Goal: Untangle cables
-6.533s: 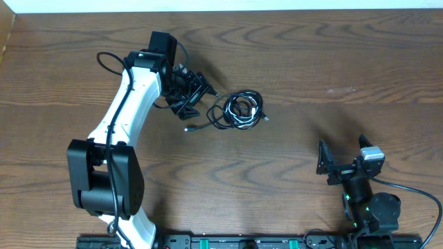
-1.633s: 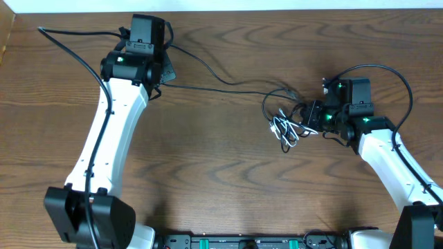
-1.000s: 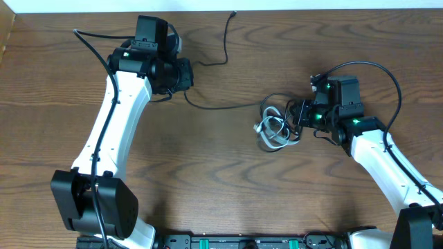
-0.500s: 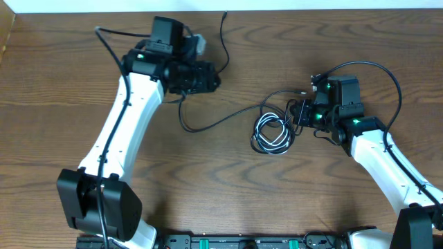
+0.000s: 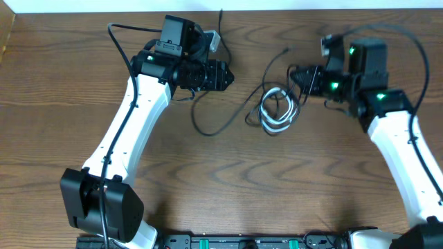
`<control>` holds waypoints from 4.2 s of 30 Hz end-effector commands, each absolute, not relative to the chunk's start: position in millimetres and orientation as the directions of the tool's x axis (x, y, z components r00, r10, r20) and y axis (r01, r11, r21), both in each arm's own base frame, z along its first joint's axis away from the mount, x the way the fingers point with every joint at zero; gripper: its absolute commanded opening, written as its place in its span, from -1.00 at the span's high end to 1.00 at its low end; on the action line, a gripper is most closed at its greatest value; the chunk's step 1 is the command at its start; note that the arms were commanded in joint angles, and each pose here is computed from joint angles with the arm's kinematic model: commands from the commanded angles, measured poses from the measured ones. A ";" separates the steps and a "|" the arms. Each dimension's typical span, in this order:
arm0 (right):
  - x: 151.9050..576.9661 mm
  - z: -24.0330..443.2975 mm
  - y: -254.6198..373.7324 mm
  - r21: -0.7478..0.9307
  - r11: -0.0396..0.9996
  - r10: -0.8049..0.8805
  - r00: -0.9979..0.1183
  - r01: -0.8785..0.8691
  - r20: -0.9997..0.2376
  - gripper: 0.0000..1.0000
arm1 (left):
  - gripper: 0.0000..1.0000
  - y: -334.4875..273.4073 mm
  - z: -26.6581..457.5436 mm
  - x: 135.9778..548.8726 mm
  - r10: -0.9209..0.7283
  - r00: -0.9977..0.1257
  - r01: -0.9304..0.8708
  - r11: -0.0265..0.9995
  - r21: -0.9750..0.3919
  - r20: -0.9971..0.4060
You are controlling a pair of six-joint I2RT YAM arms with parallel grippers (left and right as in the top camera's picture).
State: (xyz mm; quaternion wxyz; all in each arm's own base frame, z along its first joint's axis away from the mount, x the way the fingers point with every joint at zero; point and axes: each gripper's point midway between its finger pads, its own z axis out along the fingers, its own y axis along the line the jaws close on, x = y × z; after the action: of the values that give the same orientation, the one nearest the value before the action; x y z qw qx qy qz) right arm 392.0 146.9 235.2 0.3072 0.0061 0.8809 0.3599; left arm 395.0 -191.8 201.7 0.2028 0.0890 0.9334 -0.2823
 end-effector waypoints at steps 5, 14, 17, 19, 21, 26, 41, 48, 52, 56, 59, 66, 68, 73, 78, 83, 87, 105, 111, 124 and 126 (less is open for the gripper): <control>386.9 333.3 159.4 0.571 0.709 0.140 -0.711 -0.414 -0.689 0.98 | -0.21 -176.0 191.3 403.6 0.035 -0.905 0.253 0.846 -0.470 -0.424; 365.7 393.4 186.3 0.235 0.690 -0.143 -0.447 -0.685 -0.883 0.98 | -0.21 -142.6 184.7 417.7 -0.012 -0.897 0.176 0.908 -0.381 -0.442; 376.9 357.8 180.5 0.209 0.804 -0.164 -0.544 -0.557 -0.823 0.98 | -0.21 -134.1 183.9 420.7 -0.026 -0.895 0.156 0.917 -0.367 -0.445; 379.0 331.8 184.1 0.194 0.841 -0.185 -0.605 -0.505 -0.774 0.98 | -0.21 -130.0 183.8 422.0 -0.034 -0.895 0.147 0.919 -0.365 -0.445; 378.8 306.5 190.2 0.176 0.863 -0.216 -0.660 -0.474 -0.720 0.98 | -0.20 -126.0 183.8 423.2 -0.042 -0.894 0.138 0.921 -0.365 -0.445; 373.9 267.3 211.6 0.096 0.835 -0.364 -0.674 -0.542 -0.642 0.98 | -0.21 -119.8 183.7 424.8 -0.055 -0.894 0.125 0.923 -0.365 -0.445; 367.6 362.4 197.2 0.006 0.827 -0.362 -0.541 -0.562 -0.760 0.98 | -0.24 -118.9 183.8 425.3 -0.057 -0.894 0.123 0.923 -0.365 -0.445; 385.6 290.8 171.1 0.140 0.974 -0.055 -0.789 -0.176 -0.612 0.98 | -0.22 -118.9 183.6 425.2 -0.057 -0.894 0.123 0.923 -0.365 -0.445; 382.8 228.6 183.3 0.185 0.972 -0.043 -0.881 -0.146 -0.471 0.93 | -0.22 -118.9 183.4 425.2 -0.057 -0.894 0.122 0.923 -0.365 -0.444; 372.4 206.7 224.6 0.321 0.881 -0.203 -0.890 -0.349 -0.409 0.84 | -0.22 -118.9 183.4 425.2 -0.057 -0.894 0.123 0.923 -0.365 -0.444; 377.7 233.4 233.0 0.365 0.830 -0.221 -0.850 -0.421 -0.477 0.67 | -0.22 -118.9 183.4 425.2 -0.057 -0.894 0.123 0.923 -0.365 -0.444; 401.8 300.7 192.9 0.347 0.865 -0.108 -0.811 -0.361 -0.575 -0.64 | -0.23 -118.9 183.4 425.2 -0.057 -0.894 0.123 0.923 -0.365 -0.444; 409.1 306.5 168.1 0.323 0.908 -0.037 -0.820 -0.265 -0.571 -0.77 | -0.23 -118.9 183.2 424.8 -0.057 -0.895 0.122 0.923 -0.365 -0.442; 411.0 295.6 114.4 0.247 0.962 0.034 -0.851 -0.113 -0.523 -0.86 | -0.22 -127.3 180.8 417.6 -0.034 -0.905 0.137 0.920 -0.368 -0.423; 408.5 280.5 71.7 0.208 0.978 0.100 -0.877 0.001 -0.470 -0.99 | -0.23 -176.2 180.2 397.5 0.173 -0.875 0.342 0.882 -0.325 -0.453; 407.0 271.4 43.7 0.200 0.977 0.151 -0.886 0.068 -0.438 -0.98 | -0.31 -239.3 180.1 367.9 0.337 -0.812 0.513 0.802 -0.307 -0.476; 404.3 265.7 37.8 0.189 0.980 0.144 -0.895 0.068 -0.422 -0.98 | -0.31 -279.3 168.2 351.0 0.415 -0.777 0.588 0.749 -0.307 -0.474; 386.9 195.9 37.6 0.163 0.984 0.117 -0.954 0.073 -0.276 -0.98 | 0.85 -316.7 75.4 351.4 0.379 -0.873 0.473 0.813 -0.340 -0.309; 387.3 186.3 46.5 0.211 0.976 0.115 -0.957 0.059 -0.265 -0.98 | 0.85 -298.2 110.9 378.7 0.300 -0.860 0.415 0.881 -0.226 -0.412; 391.3 159.9 118.1 0.468 0.869 -0.012 -0.951 -0.164 -0.310 -0.34 | 0.85 -280.6 321.0 373.0 0.062 -0.661 0.441 0.839 -0.319 -0.748; 391.9 155.4 131.3 0.486 0.851 -0.034 -0.943 -0.201 -0.330 -0.27 | 0.85 -282.0 329.9 366.7 0.056 -0.655 0.459 0.821 -0.339 -0.753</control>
State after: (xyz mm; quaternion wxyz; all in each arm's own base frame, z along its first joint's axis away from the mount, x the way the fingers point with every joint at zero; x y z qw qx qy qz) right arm 401.1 101.5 158.3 0.1654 -0.0252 0.9614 0.2184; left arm 368.5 -283.2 325.0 0.3911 0.1638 0.8713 -0.2472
